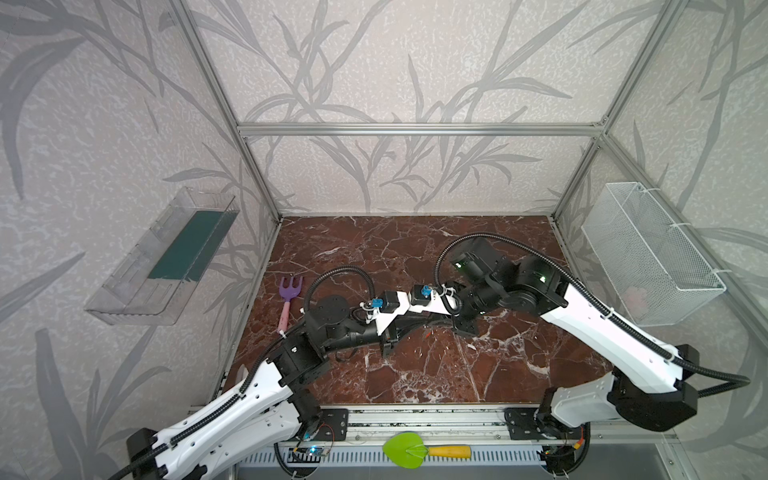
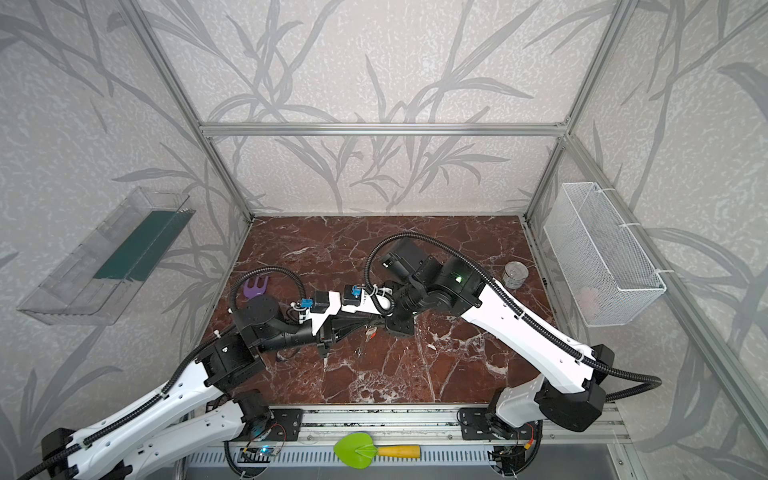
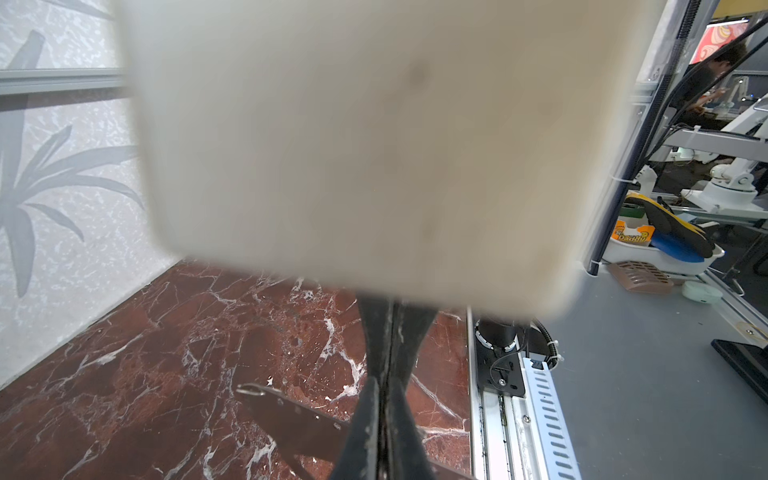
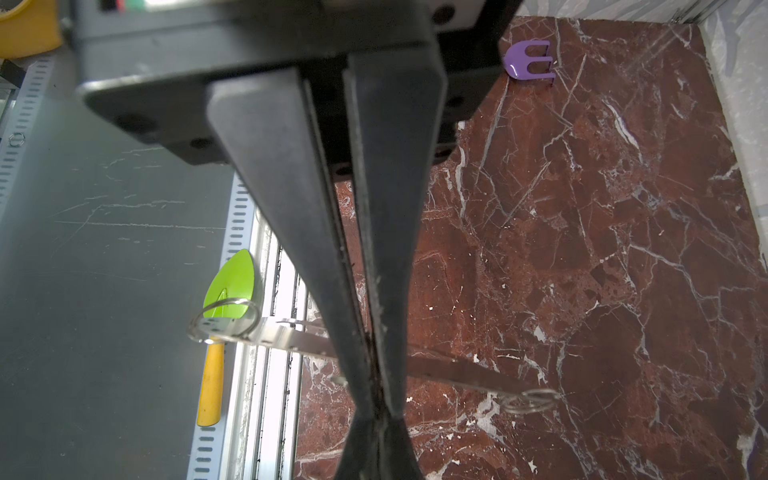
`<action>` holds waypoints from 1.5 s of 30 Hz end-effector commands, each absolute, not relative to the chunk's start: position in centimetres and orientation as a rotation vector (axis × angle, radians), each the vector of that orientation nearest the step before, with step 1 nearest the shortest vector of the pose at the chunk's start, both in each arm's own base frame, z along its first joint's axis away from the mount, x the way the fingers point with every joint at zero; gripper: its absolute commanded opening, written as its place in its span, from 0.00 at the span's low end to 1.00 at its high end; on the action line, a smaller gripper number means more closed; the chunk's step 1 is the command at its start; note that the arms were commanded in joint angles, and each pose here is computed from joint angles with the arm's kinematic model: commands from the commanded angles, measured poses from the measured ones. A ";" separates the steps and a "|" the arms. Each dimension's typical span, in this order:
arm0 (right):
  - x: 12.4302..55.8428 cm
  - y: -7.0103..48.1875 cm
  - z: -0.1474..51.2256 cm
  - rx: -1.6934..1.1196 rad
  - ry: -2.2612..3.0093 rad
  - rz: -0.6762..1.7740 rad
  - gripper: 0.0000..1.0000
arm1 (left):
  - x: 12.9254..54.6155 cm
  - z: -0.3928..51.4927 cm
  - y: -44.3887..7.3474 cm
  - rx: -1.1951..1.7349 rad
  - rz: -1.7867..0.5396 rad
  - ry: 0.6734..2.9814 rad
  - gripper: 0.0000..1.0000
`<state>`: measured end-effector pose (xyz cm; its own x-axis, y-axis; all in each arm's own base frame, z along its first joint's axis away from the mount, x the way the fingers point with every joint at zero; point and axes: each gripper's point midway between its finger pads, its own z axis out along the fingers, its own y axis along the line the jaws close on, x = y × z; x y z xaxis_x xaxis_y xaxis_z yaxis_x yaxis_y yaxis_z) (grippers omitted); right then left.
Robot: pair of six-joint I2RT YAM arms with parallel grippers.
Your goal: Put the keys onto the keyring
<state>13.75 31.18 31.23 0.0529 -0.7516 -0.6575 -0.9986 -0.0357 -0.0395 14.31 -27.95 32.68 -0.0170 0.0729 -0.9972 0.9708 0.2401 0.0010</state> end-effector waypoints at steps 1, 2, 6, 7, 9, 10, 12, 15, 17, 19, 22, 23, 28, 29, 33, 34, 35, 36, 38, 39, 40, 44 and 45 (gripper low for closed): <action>12.6 31.3 33.4 -1.817 1.632 0.708 0.00 | 14.6 32.0 -28.2 1.078 -0.999 1.403 0.07; 12.6 31.2 33.6 -1.812 1.622 0.711 0.00 | 14.6 31.8 -28.3 1.080 -1.002 1.412 0.07; 12.4 31.1 33.9 -1.802 1.606 0.716 0.00 | 14.7 31.6 -28.4 1.082 -1.008 1.420 0.04; 12.4 31.1 34.0 -1.801 1.603 0.717 0.00 | 14.7 31.6 -28.4 1.085 -1.008 1.421 0.02; 12.4 31.1 34.0 -1.797 1.602 0.715 0.00 | 14.7 31.6 -28.5 1.088 -1.011 1.422 0.00; 12.5 31.1 34.0 -1.793 1.600 0.715 0.00 | 14.8 31.4 -28.6 1.089 -1.012 1.428 0.00; 12.7 31.1 34.0 -1.773 1.602 0.705 0.00 | 14.8 31.3 -28.7 1.089 -1.012 1.432 0.00; 13.2 31.2 34.3 -1.717 1.593 0.694 0.00 | 15.6 31.5 -28.7 1.035 -0.999 1.428 0.00; 13.5 31.3 34.3 -1.671 1.586 0.692 0.00 | 16.1 32.0 -28.7 0.983 -1.007 1.403 0.00; 14.1 31.2 34.2 -1.614 1.590 0.675 0.05 | 16.6 32.3 -28.7 0.935 -1.016 1.385 0.00; 14.5 30.9 34.0 -1.549 1.601 0.668 0.18 | 17.0 32.7 -28.5 0.878 -1.023 1.354 0.00; 14.5 30.8 33.8 -1.530 1.604 0.671 0.22 | 17.1 32.8 -28.4 0.863 -1.021 1.342 0.00; 14.8 30.2 32.9 -1.420 1.612 0.684 0.32 | 17.1 33.2 -28.1 0.841 -1.018 1.306 0.00; 14.7 30.1 32.8 -1.407 1.604 0.696 0.33 | 17.1 33.3 -28.1 0.838 -1.018 1.300 0.00; 14.6 30.2 32.0 -1.370 1.609 0.729 0.37 | 17.0 33.6 -28.1 0.834 -1.026 1.279 0.00; 14.7 30.2 31.8 -1.361 1.610 0.729 0.37 | 16.8 33.6 -28.1 0.837 -1.032 1.273 0.00; 14.8 30.4 31.6 -1.356 1.611 0.729 0.37 | 16.7 33.7 -28.2 0.839 -1.039 1.266 0.00; 14.9 30.4 31.3 -1.354 1.613 0.725 0.38 | 16.7 33.7 -28.2 0.838 -1.043 1.263 0.00; 15.3 30.6 31.1 -1.341 1.619 0.714 0.38 | 16.5 33.9 -28.2 0.839 -1.054 1.251 0.00; 15.4 30.7 31.0 -1.342 1.619 0.713 0.36 | 16.5 34.0 -28.2 0.836 -1.056 1.247 0.00; 15.5 30.8 30.9 -1.341 1.622 0.711 0.32 | 16.4 34.1 -28.1 0.834 -1.059 1.241 0.00; 15.5 31.0 30.8 -1.353 1.619 0.720 0.16 | 16.2 34.4 -27.9 0.829 -1.062 1.230 0.00; 15.4 31.0 30.8 -1.357 1.616 0.724 0.13 | 16.2 34.4 -27.8 0.827 -1.062 1.228 0.00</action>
<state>15.35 30.55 29.94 -0.0331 -0.4846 -0.8741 -0.9669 0.2371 -0.0948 16.72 -28.32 32.77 -0.0254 -0.1236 -0.9920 0.9413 0.3312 -0.0653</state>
